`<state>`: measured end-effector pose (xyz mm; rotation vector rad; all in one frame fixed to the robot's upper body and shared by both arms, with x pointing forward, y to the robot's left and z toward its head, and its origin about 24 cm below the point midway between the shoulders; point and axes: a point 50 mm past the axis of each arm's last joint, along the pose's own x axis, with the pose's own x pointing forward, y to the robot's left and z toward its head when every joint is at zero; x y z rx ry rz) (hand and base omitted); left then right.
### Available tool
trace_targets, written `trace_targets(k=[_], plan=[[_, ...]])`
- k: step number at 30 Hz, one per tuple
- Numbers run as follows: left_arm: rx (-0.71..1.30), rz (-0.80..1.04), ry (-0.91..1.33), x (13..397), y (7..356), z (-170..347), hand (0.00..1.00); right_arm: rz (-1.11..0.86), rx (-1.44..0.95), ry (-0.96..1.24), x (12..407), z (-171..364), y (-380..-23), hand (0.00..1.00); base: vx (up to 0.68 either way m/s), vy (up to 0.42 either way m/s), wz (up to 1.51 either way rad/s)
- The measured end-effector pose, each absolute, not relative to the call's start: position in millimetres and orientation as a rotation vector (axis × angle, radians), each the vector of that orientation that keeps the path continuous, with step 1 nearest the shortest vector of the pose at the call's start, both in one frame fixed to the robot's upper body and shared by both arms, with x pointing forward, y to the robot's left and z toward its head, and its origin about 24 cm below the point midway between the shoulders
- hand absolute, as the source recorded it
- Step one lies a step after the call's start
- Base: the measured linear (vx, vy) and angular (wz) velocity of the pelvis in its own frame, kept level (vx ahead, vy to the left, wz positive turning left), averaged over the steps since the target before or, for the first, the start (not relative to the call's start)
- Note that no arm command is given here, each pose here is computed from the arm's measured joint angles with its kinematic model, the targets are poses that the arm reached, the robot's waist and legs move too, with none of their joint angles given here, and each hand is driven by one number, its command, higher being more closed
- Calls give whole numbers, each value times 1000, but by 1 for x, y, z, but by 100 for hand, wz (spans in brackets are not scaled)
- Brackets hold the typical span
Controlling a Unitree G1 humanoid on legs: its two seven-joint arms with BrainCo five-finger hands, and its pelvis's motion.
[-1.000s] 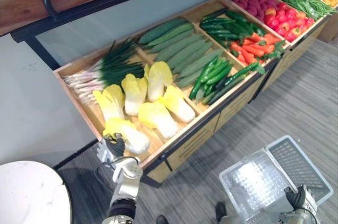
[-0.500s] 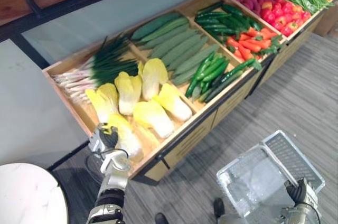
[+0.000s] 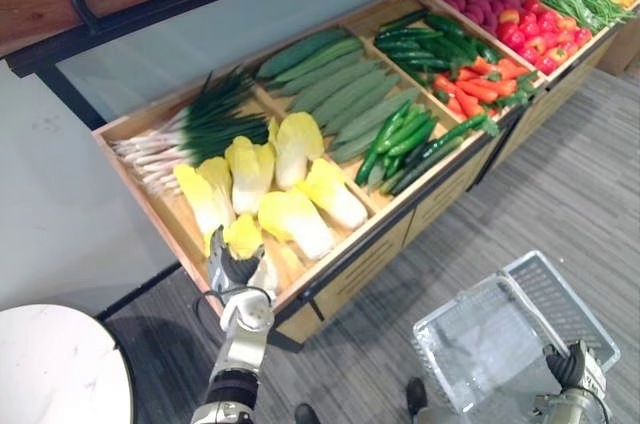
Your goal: Pick vegetable in the basket
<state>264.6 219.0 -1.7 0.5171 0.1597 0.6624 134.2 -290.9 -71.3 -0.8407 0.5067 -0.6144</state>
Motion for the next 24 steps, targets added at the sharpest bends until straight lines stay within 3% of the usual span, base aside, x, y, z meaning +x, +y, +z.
trace_targets(k=[7, 24], plan=[[293, 674, 95, 266, 192, 14, 0, -637, -818, 564, 129, -75, -291, 100, 11, -2, 8], [234, 810, 117, 262, 194, 10, 0, -638, -818, 571, 129, -76, -291, 100, 1, -1, 1]])
